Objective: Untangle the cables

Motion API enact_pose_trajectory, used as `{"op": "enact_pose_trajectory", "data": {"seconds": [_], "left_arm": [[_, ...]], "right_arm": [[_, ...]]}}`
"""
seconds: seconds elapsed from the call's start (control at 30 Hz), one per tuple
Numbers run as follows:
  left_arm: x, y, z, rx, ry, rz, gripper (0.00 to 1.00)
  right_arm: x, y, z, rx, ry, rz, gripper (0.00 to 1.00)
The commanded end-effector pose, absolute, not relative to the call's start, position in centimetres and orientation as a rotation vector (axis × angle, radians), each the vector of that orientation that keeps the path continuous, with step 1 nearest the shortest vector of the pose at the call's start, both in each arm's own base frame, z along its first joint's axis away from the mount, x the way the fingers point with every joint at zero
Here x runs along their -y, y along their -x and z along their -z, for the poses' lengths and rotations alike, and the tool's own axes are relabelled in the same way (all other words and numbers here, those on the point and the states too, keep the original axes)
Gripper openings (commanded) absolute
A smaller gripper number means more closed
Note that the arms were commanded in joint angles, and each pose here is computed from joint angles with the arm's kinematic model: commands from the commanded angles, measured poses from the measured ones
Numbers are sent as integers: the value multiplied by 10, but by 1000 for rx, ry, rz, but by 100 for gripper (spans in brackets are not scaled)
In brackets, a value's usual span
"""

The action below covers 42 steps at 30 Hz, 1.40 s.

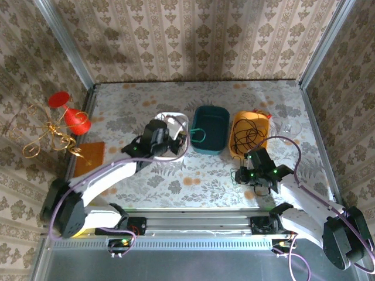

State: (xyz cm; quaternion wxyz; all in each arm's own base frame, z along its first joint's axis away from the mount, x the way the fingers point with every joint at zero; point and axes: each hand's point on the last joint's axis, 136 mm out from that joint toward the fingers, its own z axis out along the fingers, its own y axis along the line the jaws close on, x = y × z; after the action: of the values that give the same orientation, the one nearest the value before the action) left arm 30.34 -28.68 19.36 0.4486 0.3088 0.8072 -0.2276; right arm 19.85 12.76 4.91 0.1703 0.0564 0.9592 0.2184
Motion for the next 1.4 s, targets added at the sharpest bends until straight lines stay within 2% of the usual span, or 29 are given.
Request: {"op": "enact_pose_trajectory", "data": {"seconds": [0.0, 0.23, 0.37, 0.4, 0.43, 0.53, 0.73, 0.87, 1.17, 1.37], "left_arm": [[313, -339, -180, -2030, -754, 585, 0], [357, -397, -137, -2134, -705, 550, 0], [375, -385, -157, -2045, -795, 559, 46], [379, -376, -162, -2022, -830, 573, 54], [384, -363, -167, -1999, -877, 599, 59], [390, -316, -174, -1949, -1003, 704, 65], [393, -219, -164, -1952, -1217, 1012, 67], [396, -182, -148, -2002, -1333, 1085, 66], [398, -172, -134, -2038, -1410, 1101, 48], [399, -168, -126, -2061, -1439, 1129, 47]], "right_arm": [[-145, -199, -63, -2698, -77, -721, 15], [-151, -195, -69, -2700, -28, -732, 15], [-152, -193, -68, -2710, -18, -741, 15], [-153, -192, -68, -2710, -12, -747, 15], [-155, -192, -68, -2709, -4, -756, 15], [-159, -192, -68, -2705, 16, -790, 15], [-179, -192, -84, -2643, 111, -953, 15], [-193, -189, -97, -2600, 173, -1073, 15], [-201, -186, -109, -2566, 206, -1158, 16], [-200, -186, -110, -2564, 200, -1156, 16]]}}
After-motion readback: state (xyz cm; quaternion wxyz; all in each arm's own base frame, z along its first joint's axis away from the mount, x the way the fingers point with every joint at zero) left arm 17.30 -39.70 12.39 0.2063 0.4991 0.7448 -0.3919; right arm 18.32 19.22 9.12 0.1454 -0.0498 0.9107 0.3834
